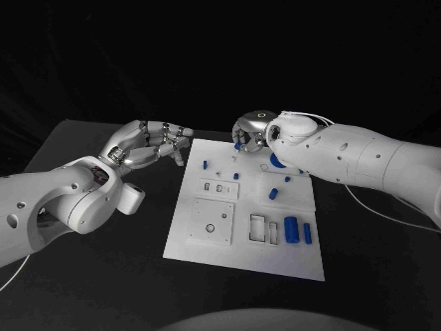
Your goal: Assemble the parts on the task board
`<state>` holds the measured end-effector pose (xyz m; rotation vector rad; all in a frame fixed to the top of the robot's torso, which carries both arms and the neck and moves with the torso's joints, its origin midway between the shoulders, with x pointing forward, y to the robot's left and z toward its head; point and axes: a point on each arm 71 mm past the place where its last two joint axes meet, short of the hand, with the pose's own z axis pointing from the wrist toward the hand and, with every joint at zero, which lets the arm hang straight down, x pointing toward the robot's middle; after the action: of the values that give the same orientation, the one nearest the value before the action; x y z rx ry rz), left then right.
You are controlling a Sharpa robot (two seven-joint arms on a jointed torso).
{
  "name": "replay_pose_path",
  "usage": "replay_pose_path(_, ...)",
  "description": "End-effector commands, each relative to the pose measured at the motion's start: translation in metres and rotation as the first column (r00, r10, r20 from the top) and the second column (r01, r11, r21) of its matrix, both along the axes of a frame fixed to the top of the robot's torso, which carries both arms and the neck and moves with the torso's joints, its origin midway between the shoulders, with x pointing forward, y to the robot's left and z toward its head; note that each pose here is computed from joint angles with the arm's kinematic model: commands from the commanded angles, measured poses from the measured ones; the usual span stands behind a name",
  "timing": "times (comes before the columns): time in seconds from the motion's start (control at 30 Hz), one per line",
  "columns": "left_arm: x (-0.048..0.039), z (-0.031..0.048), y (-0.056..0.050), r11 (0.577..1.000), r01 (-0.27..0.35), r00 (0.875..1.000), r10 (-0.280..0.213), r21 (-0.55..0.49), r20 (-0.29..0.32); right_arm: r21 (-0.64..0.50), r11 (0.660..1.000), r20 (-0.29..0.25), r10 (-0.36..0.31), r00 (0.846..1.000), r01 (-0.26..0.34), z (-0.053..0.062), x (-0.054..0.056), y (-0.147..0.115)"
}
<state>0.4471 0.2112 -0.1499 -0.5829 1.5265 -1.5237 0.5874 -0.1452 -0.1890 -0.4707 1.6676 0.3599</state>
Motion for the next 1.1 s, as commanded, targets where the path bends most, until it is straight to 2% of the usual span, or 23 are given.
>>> replay_pose_path(0.03, -0.0004, 0.001, -0.0021, 1.0, 0.01, 1.0, -0.01, -0.003, 0.006, -0.036, 0.999, -0.038, -0.009, 0.999, 0.007, -0.0047, -0.0005, 0.0003)
replay_pose_path(0.77, 0.001, 0.0, -0.0017, 1.0, 0.011, 1.0, -0.011, 0.001, 0.0, -0.051, 0.999, -0.064, -0.002, 0.998, -0.002, -0.0091, -0.003, 0.0046)
replay_pose_path(1.1, 0.0018, -0.0007, -0.0018, 1.0, 0.011, 1.0, -0.011, 0.003, -0.004, -0.092, 0.995, -0.087, -0.03, 0.996, 0.022, -0.0141, -0.0049, 0.0026)
